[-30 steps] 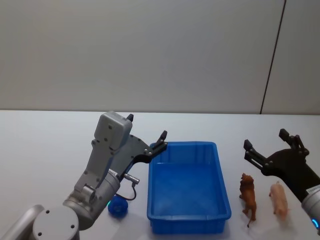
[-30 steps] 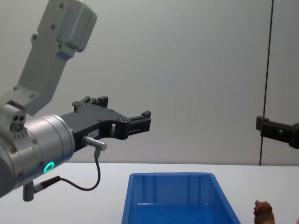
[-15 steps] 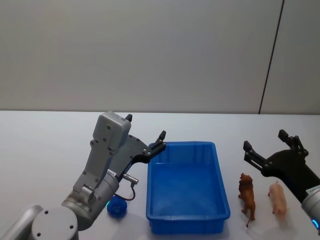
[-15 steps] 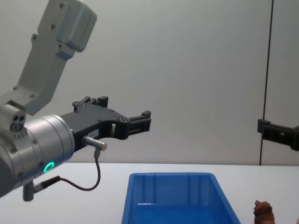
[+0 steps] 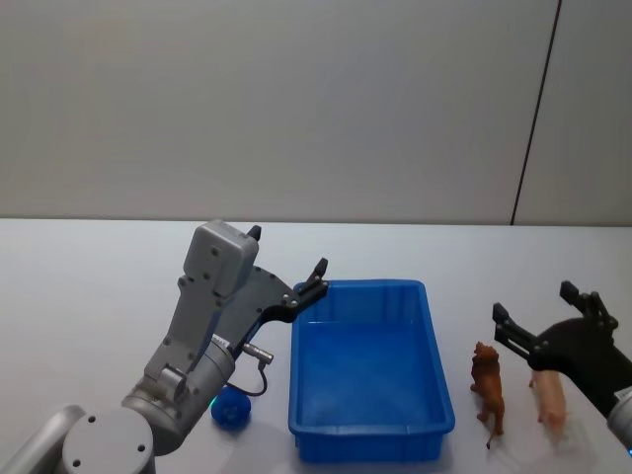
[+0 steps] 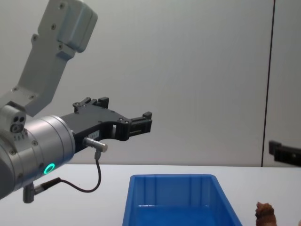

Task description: Pick up the two dolls from the table and place them into the box.

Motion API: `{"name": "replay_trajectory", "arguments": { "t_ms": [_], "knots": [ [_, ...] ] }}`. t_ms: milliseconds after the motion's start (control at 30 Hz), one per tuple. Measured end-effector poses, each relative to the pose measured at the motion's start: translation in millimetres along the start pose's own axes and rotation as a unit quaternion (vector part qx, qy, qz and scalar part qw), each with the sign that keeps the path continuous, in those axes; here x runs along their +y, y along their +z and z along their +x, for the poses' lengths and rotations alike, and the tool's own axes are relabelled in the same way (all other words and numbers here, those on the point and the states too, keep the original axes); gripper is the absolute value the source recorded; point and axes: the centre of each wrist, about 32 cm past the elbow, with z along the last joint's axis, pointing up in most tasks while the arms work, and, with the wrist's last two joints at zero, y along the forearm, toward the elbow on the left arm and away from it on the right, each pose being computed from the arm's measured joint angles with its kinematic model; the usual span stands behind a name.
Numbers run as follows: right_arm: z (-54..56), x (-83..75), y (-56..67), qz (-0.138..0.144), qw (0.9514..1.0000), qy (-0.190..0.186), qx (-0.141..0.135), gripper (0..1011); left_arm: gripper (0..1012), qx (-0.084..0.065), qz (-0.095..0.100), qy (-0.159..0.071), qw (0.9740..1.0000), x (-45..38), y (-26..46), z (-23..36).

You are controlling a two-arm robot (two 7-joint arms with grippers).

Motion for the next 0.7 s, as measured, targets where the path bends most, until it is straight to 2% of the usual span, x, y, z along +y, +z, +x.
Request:
{"name": "replay_trajectory", "arguments": {
  "t_ms": [233,267,400,533,700],
  "knots": [
    [4.9,-4.3,-4.6,-0.046,0.9989,-0.010,0.004,1001,1001,0.000,0.000,0.000,1.0000,0.0,0.0,0.0],
    [4.9,-4.3,-4.6,-0.046,0.9989,-0.010,0.004,1001,1001,0.000,0.000,0.000,1.0000,0.0,0.0,0.0],
    [8.4,-6.1,-8.4,-0.077,0.9968,-0.019,0.007,1001,1001,0.000,0.000,0.000,1.0000,0.0,0.0,0.0],
    [12.2,-6.6,-14.5,-0.114,0.9930,-0.030,0.011,1001,1001,0.000,0.000,0.000,1.0000,0.0,0.0,0.0],
    [15.3,-5.2,-21.8,-0.144,0.9887,-0.039,0.014,1001,1001,0.000,0.000,0.000,1.0000,0.0,0.0,0.0]
  ]
}}
